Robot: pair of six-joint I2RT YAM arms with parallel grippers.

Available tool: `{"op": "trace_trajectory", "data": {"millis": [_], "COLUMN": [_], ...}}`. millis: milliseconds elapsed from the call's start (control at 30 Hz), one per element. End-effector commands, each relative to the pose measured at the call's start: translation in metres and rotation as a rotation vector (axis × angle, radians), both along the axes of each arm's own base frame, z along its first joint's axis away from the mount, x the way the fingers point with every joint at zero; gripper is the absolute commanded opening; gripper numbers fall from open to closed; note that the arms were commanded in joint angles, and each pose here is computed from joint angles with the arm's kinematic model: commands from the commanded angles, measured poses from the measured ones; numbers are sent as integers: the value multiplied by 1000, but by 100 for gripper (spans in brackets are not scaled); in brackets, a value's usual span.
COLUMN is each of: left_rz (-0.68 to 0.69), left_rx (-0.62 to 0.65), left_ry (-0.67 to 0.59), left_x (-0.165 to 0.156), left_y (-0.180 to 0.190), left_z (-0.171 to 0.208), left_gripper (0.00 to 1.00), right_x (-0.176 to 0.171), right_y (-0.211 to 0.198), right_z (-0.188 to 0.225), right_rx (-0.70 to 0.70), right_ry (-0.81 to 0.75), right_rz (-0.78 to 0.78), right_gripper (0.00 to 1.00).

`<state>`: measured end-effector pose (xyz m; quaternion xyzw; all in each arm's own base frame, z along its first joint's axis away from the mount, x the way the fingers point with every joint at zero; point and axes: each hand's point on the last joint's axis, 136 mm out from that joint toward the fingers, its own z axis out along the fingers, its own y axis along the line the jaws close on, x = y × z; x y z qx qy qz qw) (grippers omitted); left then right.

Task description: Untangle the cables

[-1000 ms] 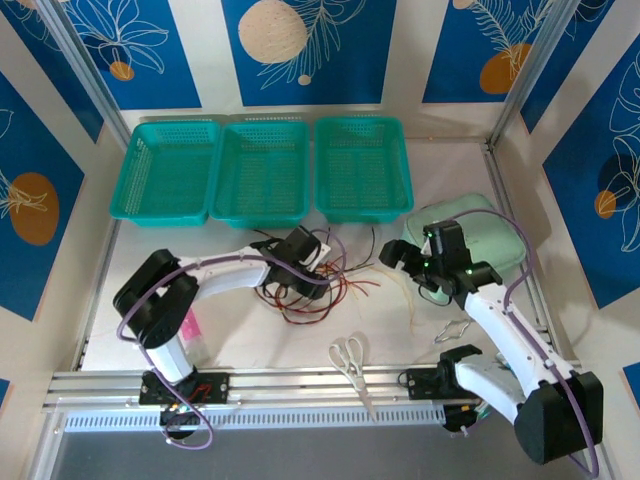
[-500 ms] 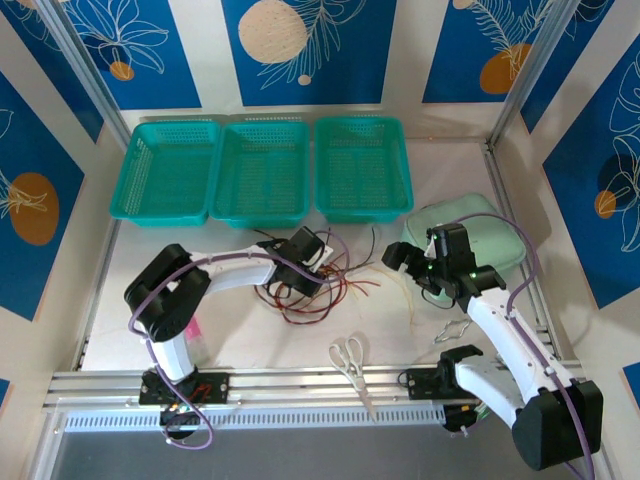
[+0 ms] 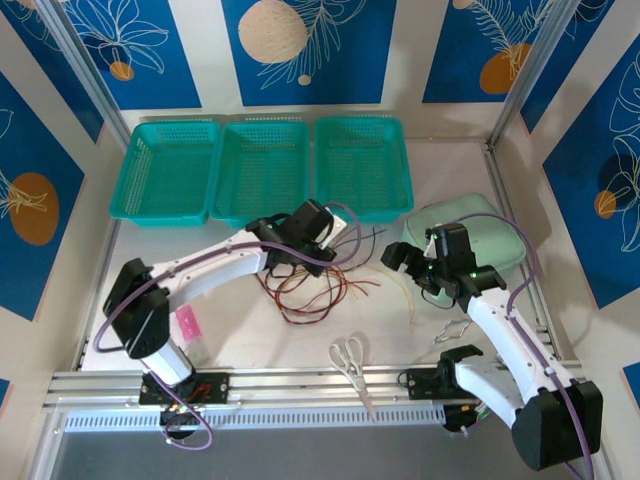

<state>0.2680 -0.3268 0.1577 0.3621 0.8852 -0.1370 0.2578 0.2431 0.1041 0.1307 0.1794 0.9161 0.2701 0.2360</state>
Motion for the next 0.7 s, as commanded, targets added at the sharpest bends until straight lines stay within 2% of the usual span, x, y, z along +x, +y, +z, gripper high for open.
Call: {"op": "trace_trajectory", "data": {"millis": [0,167,433,533,667], "left_rz": [5,12,55,68,76], "left_rx": [-44,-102,-291,-351,-390], "left_ry": [-109,-186,-366,-396,-375], "left_x": [6,18,35,36,33], "left_y": [4,-3,-14,-15,-17], "left_z": [56,120,221,238,234], "left_gripper": [0,0,0,0,0], "right_x": [3,9,9,2,-7], "right_y": [4,24,31,40,53], "right_z": [27,88,191,237,284], "right_rx": [49,229,277,320,354], "right_ry": [-54,-172,-404,-546,-707], "right_rz": [25,112,162,247,342], "right_gripper": [99,99,99,100,97]}}
